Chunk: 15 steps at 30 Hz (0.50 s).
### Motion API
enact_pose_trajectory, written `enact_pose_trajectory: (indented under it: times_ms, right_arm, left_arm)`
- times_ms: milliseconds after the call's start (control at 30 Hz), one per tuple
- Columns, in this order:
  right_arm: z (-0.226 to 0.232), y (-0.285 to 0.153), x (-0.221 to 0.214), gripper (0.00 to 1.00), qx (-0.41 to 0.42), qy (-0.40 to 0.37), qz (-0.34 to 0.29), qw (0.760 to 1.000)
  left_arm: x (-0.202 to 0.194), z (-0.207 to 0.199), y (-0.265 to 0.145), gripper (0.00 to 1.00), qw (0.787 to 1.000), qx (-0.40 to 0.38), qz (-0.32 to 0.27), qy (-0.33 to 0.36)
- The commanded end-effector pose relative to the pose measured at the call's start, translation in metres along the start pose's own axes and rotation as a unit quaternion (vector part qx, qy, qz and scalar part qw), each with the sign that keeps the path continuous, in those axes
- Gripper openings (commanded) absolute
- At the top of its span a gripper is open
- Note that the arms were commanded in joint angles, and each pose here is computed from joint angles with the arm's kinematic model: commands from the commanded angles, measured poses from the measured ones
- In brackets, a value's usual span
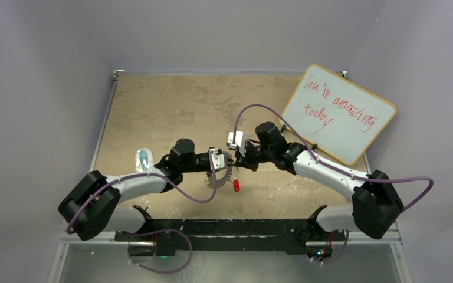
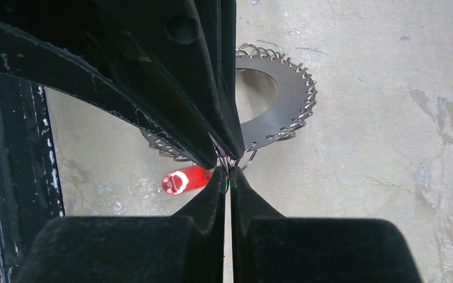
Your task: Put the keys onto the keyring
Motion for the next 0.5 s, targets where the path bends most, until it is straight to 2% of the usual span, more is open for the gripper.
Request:
enact_pose_trajectory:
  times_ms: [0,67,167,467]
  right_arm:
    - [-0.008,-0.001,0.026,0.0,-0.003,-0.048,-0.047,0.998]
    - [-0.009,0.0,0.027,0.0,-0.004,-0.054,-0.052,0.997]
    - [-0.008,0.002,0.024,0.0,-0.001,-0.062,-0.051,0.997]
    - [-0.006,0.006,0.032,0.0,0.018,-0.123,-0.1,0.987]
  left_arm:
    - [0.0,-0.002,-0.009,0.19,1.0,0.003,0.008,0.03]
    - [0.003,0.0,-0.015,0.28,0.999,0.018,0.018,0.039]
    - [0.008,0.001,-0.023,0.35,0.998,0.03,0.022,0.05]
    - [0.008,-0.008,-0.03,0.35,0.998,0.026,0.014,0.053]
Point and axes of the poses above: each gripper's point midway between its finger pads, its own y axis out along the fingers, its own z axis along the line the jaws close on, x = y × z, the point moved 6 cm from there along -y, back along the fingers, and after that the axes turned 3 degrees about -y, right-handed, at the moved point
